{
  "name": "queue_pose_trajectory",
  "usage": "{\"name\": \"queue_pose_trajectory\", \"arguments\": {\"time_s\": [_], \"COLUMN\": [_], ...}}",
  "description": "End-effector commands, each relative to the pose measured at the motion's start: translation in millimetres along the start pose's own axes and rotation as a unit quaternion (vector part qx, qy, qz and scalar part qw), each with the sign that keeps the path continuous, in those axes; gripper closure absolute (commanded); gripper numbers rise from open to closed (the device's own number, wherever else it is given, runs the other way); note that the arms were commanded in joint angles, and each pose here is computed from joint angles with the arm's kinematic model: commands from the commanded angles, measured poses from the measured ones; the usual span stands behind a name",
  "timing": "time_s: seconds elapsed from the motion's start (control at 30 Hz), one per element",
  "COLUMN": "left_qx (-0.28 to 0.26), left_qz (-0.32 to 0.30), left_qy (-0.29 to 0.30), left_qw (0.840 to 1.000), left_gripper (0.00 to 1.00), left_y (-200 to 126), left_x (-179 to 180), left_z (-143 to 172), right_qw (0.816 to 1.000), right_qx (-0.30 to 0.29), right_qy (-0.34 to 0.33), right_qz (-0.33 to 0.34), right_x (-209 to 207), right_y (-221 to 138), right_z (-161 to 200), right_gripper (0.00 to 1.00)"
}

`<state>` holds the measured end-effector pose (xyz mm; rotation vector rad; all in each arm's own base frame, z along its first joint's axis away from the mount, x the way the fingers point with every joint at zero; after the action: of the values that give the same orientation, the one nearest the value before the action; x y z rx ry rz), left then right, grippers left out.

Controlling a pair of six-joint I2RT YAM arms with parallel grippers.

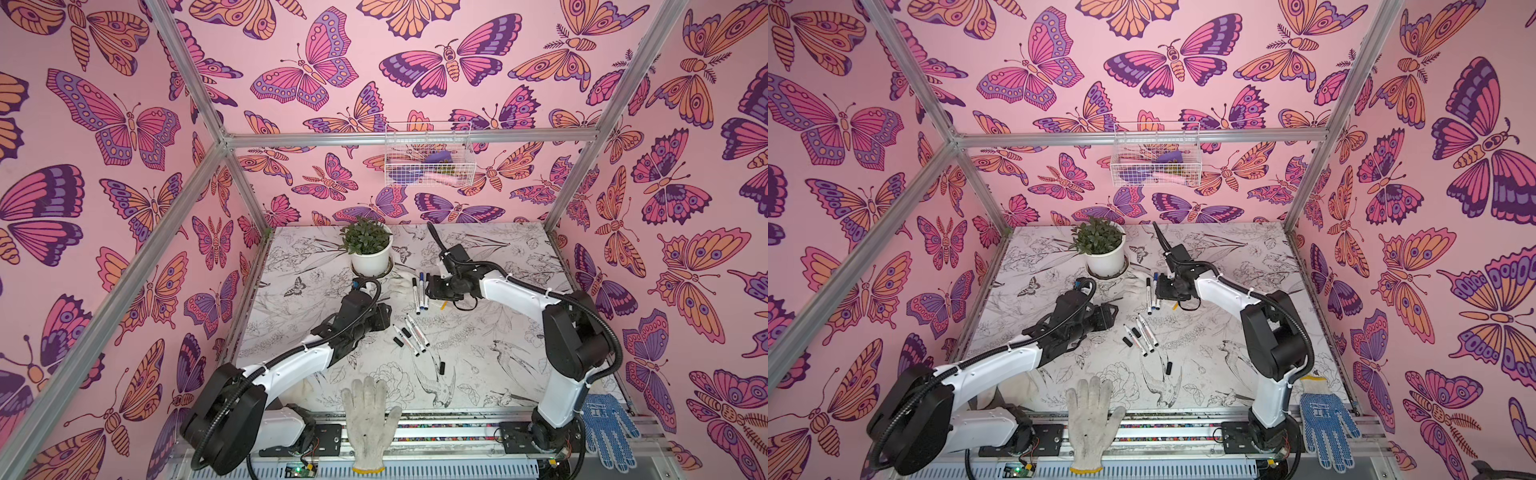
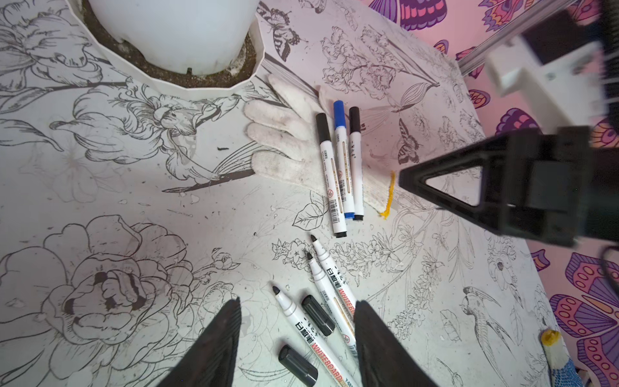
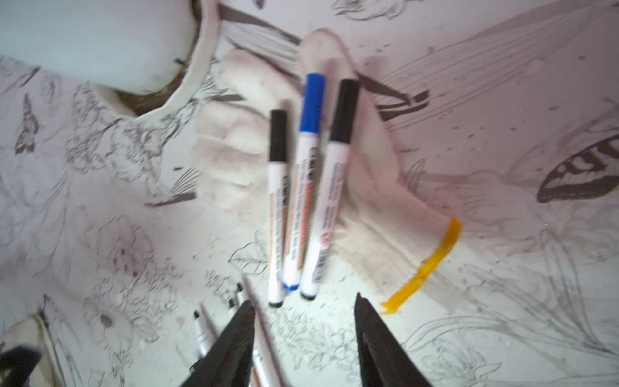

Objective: Insert pens into pen caps
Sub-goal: Place the pen at the center of the table, then move the pen to the center of the table.

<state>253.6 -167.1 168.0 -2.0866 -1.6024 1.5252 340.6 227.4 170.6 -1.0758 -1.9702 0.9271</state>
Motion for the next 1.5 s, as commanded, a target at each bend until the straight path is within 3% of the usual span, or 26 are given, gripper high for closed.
{"name": "queue_pose_trajectory", "arguments": {"time_s": [0.0,0.13,0.5,1.2,1.47], "left_qx": [-0.007,-0.011,-0.019,-0.011,-0.011], "left_qz": [-0.013,-0.011,-0.021,-0.015,-0.02], "left_qy": [-0.006,-0.006,-0.007,-0.006,-0.007], "left_qw": [1.0,1.0,1.0,1.0,1.0], "left_gripper": [0.43,0.43,0.42,0.42,0.42], "left_y": [2,-1,-4,-2,-1], "left_x": [1,1,5,3,5], "left_z": [-3,-4,-3,-3,-2], "right_qw": [0.993,0.982,0.974,0.974,0.969], "right_qx": [0.078,0.118,0.155,0.106,0.135], "right_qy": [-0.088,-0.147,-0.154,-0.192,-0.197], "right_qz": [-0.007,0.035,0.054,0.057,0.06], "right_x": [27,43,44,61,62], "right_y": [7,20,37,20,34], "right_z": [39,59,60,54,57], "right_gripper": [0.53,0.57,0.63,0.66,0.66]}}
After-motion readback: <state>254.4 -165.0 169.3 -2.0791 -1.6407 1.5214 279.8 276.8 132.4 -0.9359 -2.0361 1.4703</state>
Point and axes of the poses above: each gripper's point midway between its finger pads, its own y axis out along the fingers, its own x axis along the line the jaws close on, z = x × y, the point moved 9 cm from there along -y, back along the fingers, and after that the axes turned 15 degrees about -y, right-handed, at the moved point
